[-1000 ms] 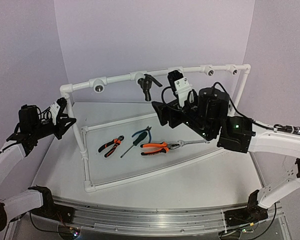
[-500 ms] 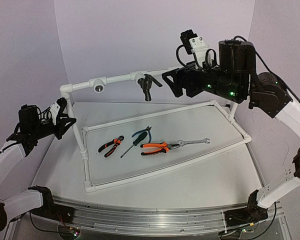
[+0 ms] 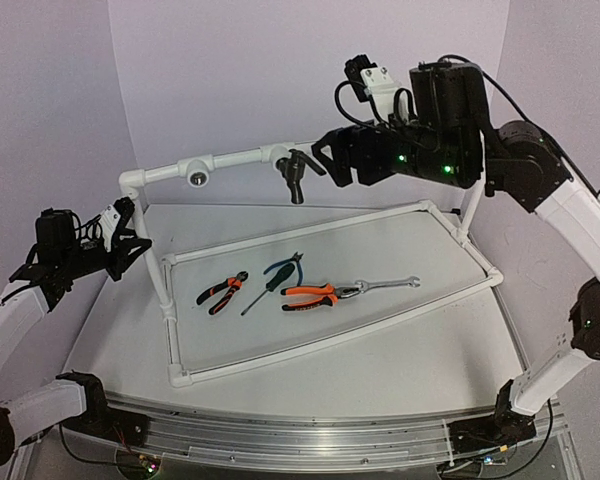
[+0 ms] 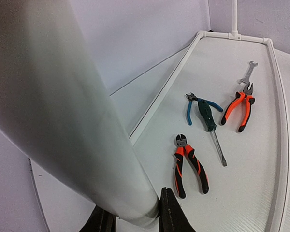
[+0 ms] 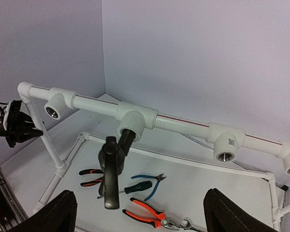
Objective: Install the water faucets
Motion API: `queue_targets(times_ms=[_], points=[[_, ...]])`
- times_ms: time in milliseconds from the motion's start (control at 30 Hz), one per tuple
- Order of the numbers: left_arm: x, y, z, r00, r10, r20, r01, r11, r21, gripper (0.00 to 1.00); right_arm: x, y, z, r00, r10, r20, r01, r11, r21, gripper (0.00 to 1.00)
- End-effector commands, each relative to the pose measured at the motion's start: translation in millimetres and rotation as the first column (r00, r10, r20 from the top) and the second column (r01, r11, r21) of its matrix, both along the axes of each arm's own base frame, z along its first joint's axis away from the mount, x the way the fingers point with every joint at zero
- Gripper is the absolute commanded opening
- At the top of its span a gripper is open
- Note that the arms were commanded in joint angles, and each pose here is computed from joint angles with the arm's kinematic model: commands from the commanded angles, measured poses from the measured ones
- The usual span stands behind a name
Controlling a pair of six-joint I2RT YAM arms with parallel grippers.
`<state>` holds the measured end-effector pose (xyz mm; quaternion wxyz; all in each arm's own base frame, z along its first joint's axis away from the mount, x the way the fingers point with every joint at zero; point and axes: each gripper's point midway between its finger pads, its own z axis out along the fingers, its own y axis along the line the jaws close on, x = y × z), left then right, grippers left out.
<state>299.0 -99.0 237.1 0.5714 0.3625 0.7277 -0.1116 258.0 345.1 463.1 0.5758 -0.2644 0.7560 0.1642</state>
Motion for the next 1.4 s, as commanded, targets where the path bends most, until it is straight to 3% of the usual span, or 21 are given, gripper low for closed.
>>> queue_targets(times_ms=[0, 200, 467, 900, 1233, 1367], points=[[-65, -21, -104, 0.908, -0.192, -0.373, 0.224, 0.973, 0.045, 0.00, 1, 28, 17, 0.998, 0.061, -0.028, -0.059, 0.997, 0.058, 0.91], [-60, -22, -100, 0.915, -0.200, -0.350, 0.233, 0.971, 0.053, 0.00, 16, 45, 12, 0.999, 0.027, -0.026, -0.025, 0.999, 0.045, 0.90], [-59, -23, -99, 0.915, -0.210, -0.343, 0.240, 0.969, 0.048, 0.00, 39, 46, -4, 0.997, -0.049, -0.051, 0.051, 0.998, 0.035, 0.80], [-60, -23, -99, 0.916, -0.211, -0.341, 0.243, 0.969, 0.053, 0.00, 59, 44, -31, 0.985, -0.109, -0.132, 0.117, 0.992, 0.050, 0.45], [-61, -23, -101, 0.915, -0.210, -0.345, 0.244, 0.968, 0.058, 0.00, 82, -2, -75, 0.923, -0.270, -0.273, 0.298, 0.952, 0.065, 0.38], [-62, -23, -102, 0.914, -0.211, -0.346, 0.246, 0.967, 0.059, 0.00, 82, -3, -98, 0.906, -0.268, -0.328, 0.299, 0.953, 0.048, 0.40]])
